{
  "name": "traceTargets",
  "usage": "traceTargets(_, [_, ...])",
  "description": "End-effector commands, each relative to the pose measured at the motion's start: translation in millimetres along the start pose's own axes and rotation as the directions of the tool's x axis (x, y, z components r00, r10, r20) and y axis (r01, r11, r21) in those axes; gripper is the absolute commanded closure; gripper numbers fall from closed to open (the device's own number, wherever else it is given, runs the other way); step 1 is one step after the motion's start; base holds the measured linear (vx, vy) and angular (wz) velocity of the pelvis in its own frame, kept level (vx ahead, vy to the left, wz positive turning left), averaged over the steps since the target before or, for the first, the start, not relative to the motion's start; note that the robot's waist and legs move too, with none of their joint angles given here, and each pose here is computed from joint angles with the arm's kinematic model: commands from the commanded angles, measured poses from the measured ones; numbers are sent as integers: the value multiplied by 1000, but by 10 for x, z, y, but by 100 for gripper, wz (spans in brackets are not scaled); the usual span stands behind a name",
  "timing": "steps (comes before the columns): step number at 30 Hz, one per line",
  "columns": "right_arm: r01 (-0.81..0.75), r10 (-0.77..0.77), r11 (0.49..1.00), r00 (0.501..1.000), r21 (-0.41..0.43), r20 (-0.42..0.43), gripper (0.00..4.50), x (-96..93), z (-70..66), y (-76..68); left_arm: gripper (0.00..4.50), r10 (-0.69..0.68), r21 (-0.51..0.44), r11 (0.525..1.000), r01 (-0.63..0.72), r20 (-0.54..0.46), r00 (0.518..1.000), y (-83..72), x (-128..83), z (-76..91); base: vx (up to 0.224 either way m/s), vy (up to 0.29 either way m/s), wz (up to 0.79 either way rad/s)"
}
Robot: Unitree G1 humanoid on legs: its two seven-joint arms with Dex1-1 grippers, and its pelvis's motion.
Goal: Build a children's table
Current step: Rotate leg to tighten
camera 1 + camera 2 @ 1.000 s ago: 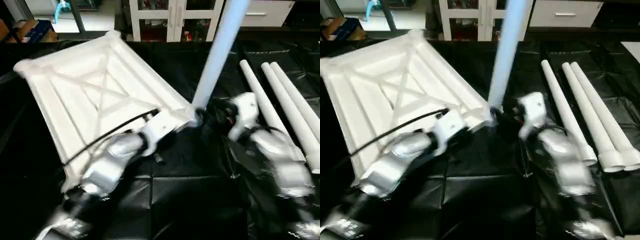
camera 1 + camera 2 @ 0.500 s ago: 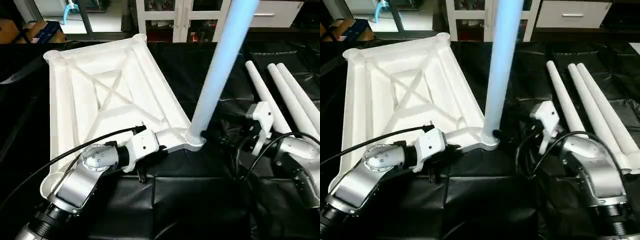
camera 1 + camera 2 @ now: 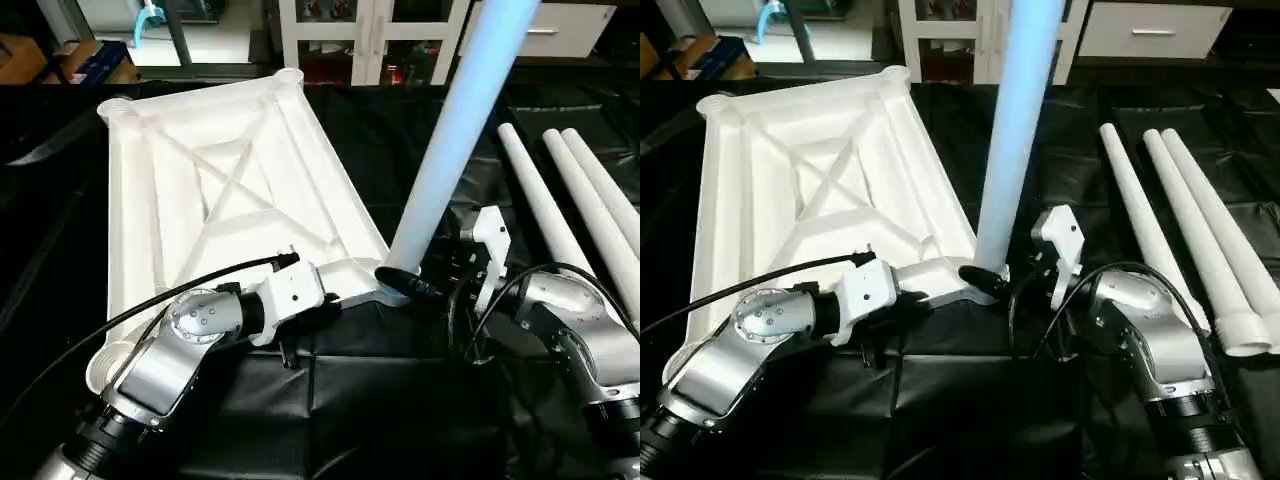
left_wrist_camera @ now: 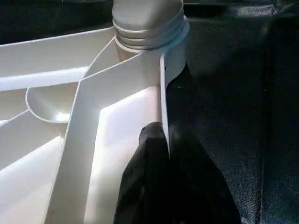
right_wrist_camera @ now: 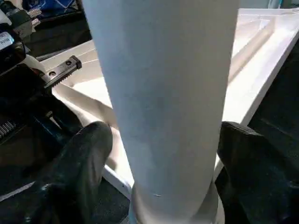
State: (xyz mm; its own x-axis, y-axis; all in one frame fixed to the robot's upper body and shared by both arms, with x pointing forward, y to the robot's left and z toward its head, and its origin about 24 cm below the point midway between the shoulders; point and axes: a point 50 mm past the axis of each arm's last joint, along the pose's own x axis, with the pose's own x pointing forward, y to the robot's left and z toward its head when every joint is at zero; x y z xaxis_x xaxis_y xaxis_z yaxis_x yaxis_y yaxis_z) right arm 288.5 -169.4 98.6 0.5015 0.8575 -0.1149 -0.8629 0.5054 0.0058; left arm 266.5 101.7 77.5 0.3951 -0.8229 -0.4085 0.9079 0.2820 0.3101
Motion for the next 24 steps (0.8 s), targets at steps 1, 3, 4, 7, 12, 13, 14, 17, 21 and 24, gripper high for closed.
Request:
traceTargets(1, [-15,15,1000,1000,9,-3,107,-24,4,6,450,-67,4,998,67,7,998,-118,68,-7,0,0,0])
traceTargets(3, [-24,25,1000,1000,15,-6,125,-26,-7,17,450,-68,3,998,68,5,998,-119,67,-9,0,0,0])
traceTargets(4, [-26,26,1000,1000,16,-6,133,-25,-11,16,450,-68,3,998,68,4,998,-119,68,-10,0,0,0])
traceTargets(7, [-26,26,999,1000,18,-6,161,-25,-16,14,450,-69,4,998,69,3,998,-118,68,-10,0,0,0])
traceTargets(12, [-27,27,999,1000,26,-8,194,-29,-36,18,450,-69,6,998,69,0,998,-114,72,-16,0,0,0])
traceTargets(13, [-29,29,999,1000,29,-9,212,-28,-39,21,450,-69,5,998,69,0,998,-115,72,-16,0,0,0])
traceTargets(14, [-29,29,999,1000,31,-9,220,-28,-44,21,450,-70,5,998,70,-2,998,-116,71,-19,0,0,0])
traceTargets(17, [-28,29,999,1000,34,-10,239,-28,-51,22,450,-71,4,997,71,-4,997,-120,69,-25,0,0,0])
traceTargets(21, [-7,8,999,1000,40,-14,244,-17,-75,16,450,-73,1,997,73,-6,997,-127,69,-29,0,0,0])
traceTargets(24, [84,-83,996,996,38,-41,245,31,-144,-30,450,-54,-12,998,53,-16,998,-121,104,-17,0,0,0])
